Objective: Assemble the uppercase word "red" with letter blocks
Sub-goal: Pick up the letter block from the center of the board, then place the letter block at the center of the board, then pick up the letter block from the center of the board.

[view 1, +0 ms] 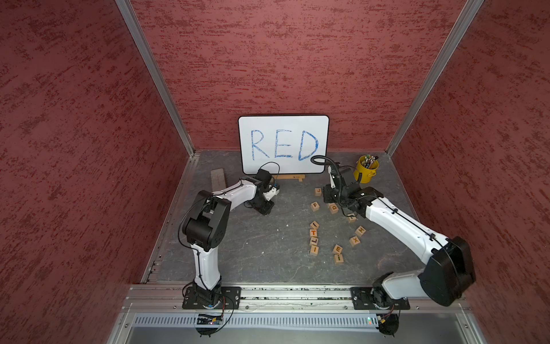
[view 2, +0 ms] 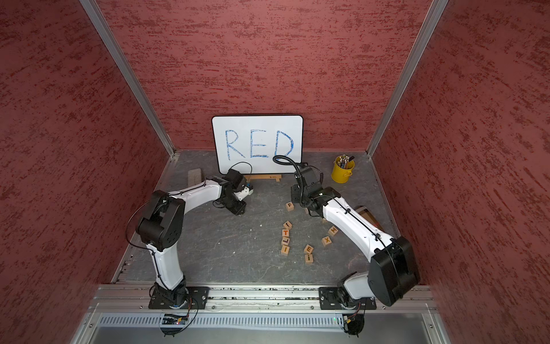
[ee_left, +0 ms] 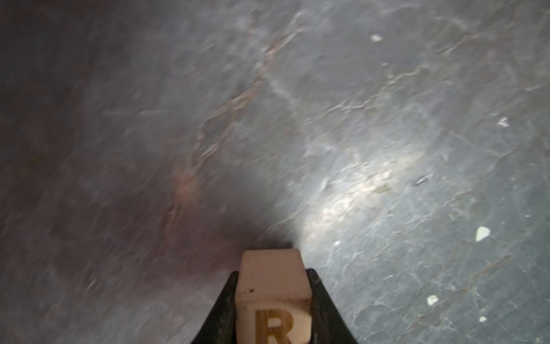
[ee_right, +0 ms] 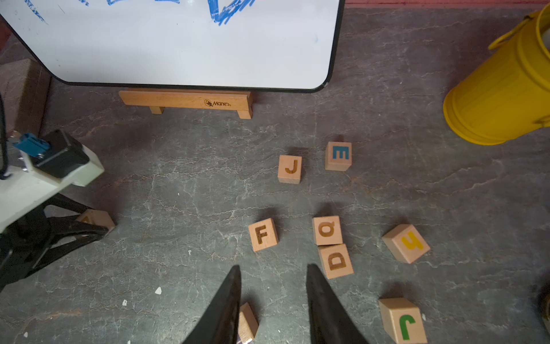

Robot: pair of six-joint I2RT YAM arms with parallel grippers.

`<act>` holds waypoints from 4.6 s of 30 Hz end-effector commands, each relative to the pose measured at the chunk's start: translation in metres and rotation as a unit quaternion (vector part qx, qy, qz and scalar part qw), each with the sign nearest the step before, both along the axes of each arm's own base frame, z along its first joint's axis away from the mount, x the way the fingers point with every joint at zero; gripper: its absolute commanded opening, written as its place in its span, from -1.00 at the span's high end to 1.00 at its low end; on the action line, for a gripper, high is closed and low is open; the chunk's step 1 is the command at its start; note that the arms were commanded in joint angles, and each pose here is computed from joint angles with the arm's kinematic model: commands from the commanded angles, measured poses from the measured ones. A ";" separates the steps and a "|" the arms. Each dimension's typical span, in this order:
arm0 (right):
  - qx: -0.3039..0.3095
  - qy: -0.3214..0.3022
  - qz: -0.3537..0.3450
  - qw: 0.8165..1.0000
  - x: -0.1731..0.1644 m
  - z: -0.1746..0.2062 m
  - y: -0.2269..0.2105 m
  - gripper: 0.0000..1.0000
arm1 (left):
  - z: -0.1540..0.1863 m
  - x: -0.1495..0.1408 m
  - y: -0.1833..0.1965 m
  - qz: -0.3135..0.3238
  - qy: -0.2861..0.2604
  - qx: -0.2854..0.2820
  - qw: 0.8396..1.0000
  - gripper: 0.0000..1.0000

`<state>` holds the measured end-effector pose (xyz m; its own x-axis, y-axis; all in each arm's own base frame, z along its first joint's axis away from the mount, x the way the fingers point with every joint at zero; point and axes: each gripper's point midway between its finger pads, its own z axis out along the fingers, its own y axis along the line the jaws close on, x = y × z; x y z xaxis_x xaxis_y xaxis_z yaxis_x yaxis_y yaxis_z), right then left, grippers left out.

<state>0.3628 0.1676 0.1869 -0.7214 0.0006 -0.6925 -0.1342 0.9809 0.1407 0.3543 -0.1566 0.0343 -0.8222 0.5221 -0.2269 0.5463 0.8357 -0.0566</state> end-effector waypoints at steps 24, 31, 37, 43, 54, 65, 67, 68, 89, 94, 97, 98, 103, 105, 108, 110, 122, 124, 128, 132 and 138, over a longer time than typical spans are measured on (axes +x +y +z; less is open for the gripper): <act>0.020 -0.003 0.014 1.000 0.009 -0.010 0.009 0.24 | 0.018 -0.009 0.084 0.159 -0.049 0.007 0.986 0.31; 0.019 -0.001 0.013 1.000 0.007 -0.012 0.008 0.25 | 0.006 -0.016 0.086 0.156 -0.042 0.013 0.987 0.29; 0.019 -0.001 0.011 1.000 0.005 -0.012 0.007 0.24 | 0.000 -0.018 0.086 0.155 -0.036 0.014 0.987 0.19; 0.017 0.004 0.010 1.000 0.003 -0.015 0.005 0.24 | -0.004 -0.019 0.086 0.153 -0.030 0.017 0.988 0.09; 0.005 0.024 0.002 1.000 -0.007 -0.028 -0.003 0.21 | 0.059 0.003 0.081 0.133 -0.104 0.005 0.986 -0.13; -0.010 0.060 -0.039 0.997 -0.020 -0.044 -0.025 -0.18 | 0.159 0.009 0.028 0.018 -0.183 -0.052 0.982 -0.74; -0.013 0.078 -0.040 0.996 -0.023 -0.052 -0.028 -0.19 | 0.174 0.008 0.018 0.002 -0.191 -0.077 0.979 -0.92; -0.015 0.090 -0.042 0.995 -0.024 -0.057 -0.029 -0.20 | 0.180 0.007 0.014 -0.006 -0.193 -0.090 0.977 -0.98; 0.079 0.266 -0.165 0.946 -0.135 -0.093 -0.051 -0.30 | 0.166 0.024 -0.042 -0.085 -0.170 -0.119 0.975 -0.99; 0.111 0.308 -0.165 0.930 -0.157 -0.105 -0.036 -0.37 | 0.164 0.026 -0.050 -0.093 -0.173 -0.130 0.972 -0.99; 0.104 0.315 -0.166 0.929 -0.161 -0.109 -0.031 -0.36 | 0.164 0.027 -0.053 -0.097 -0.173 -0.135 0.971 -0.99; 0.105 0.316 -0.167 0.928 -0.162 -0.111 -0.029 -0.35 | 0.164 0.027 -0.054 -0.097 -0.175 -0.136 0.970 -0.99; 0.111 0.322 -0.187 0.921 -0.175 -0.127 -0.022 -0.26 | 0.163 0.024 -0.056 -0.100 -0.177 -0.145 0.968 -0.99; 0.116 0.322 -0.199 0.918 -0.181 -0.132 -0.023 -0.24 | 0.162 0.023 -0.056 -0.101 -0.179 -0.146 0.968 -0.99; 0.116 0.312 -0.221 0.917 -0.184 -0.131 -0.031 -0.22 | 0.159 0.021 -0.058 -0.103 -0.178 -0.150 0.967 -0.99; 0.109 0.304 -0.232 0.917 -0.184 -0.128 -0.037 -0.23 | 0.156 0.021 -0.059 -0.104 -0.174 -0.153 0.967 -0.99; 0.111 0.316 -0.232 0.913 -0.183 -0.142 -0.032 -0.21 | 0.159 0.016 -0.056 -0.105 -0.182 -0.154 0.966 -0.99; 0.111 0.319 -0.229 0.913 -0.184 -0.144 -0.031 -0.19 | 0.157 0.015 -0.056 -0.105 -0.182 -0.155 0.965 -0.99; 0.102 0.328 -0.223 0.912 -0.186 -0.152 -0.030 -0.16 | 0.151 0.012 -0.056 -0.105 -0.173 -0.154 0.967 -0.99; 0.088 0.326 -0.218 0.916 -0.183 -0.153 -0.031 -0.10 | 0.149 0.011 -0.053 -0.104 -0.175 -0.150 0.968 -0.99; 0.059 0.329 -0.209 0.919 -0.182 -0.156 -0.035 -0.04 | 0.150 0.010 -0.050 -0.104 -0.180 -0.144 0.967 -0.99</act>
<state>0.1740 0.1334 0.0266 -0.8992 0.4348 -0.0496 0.4204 0.8897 0.1779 0.3655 -0.2064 0.1721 -0.5819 0.5385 -0.6095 0.7162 0.6944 -0.0703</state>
